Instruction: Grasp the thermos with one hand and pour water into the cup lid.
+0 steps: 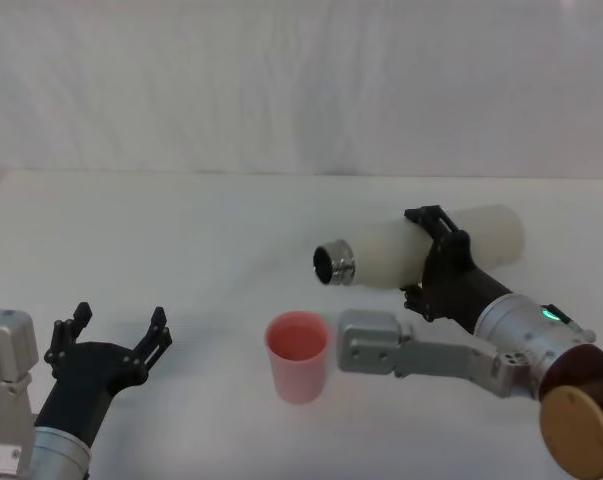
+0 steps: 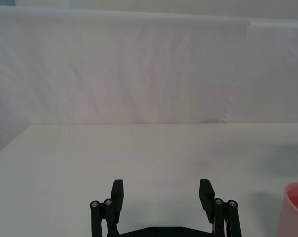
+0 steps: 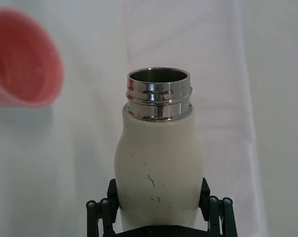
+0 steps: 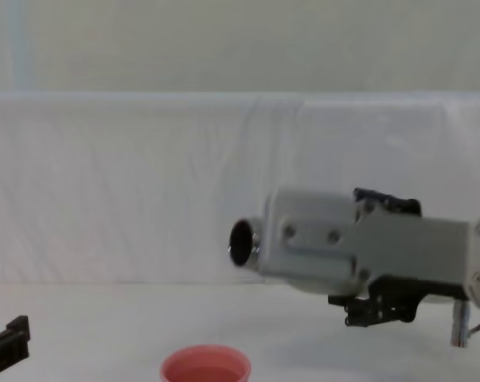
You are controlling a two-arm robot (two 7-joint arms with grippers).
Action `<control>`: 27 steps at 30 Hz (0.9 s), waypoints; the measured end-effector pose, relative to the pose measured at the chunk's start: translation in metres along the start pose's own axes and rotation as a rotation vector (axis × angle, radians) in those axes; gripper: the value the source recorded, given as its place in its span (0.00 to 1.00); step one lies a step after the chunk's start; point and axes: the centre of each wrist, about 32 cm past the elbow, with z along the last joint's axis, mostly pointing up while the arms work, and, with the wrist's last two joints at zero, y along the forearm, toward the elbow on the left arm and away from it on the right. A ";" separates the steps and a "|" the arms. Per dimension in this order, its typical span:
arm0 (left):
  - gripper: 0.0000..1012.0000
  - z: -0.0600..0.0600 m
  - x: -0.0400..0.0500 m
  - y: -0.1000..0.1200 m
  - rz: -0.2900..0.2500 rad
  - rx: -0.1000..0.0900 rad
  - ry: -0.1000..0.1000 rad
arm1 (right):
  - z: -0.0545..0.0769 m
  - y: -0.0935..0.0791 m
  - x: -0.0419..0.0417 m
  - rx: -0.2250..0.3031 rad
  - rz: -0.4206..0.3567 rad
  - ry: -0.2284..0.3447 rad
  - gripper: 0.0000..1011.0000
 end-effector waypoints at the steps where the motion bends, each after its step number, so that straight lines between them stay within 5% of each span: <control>1: 0.99 0.000 0.0000 0.000 0.000 0.000 0.000 | -0.002 -0.001 0.0000 0.004 -0.008 0.030 0.95; 14: 0.99 0.000 0.0000 0.000 0.000 0.000 0.000 | -0.031 -0.004 -0.0015 0.047 -0.095 0.379 0.95; 27: 0.99 0.000 0.0000 0.000 0.000 0.000 0.000 | -0.045 0.005 0.0000 0.088 -0.116 0.654 0.95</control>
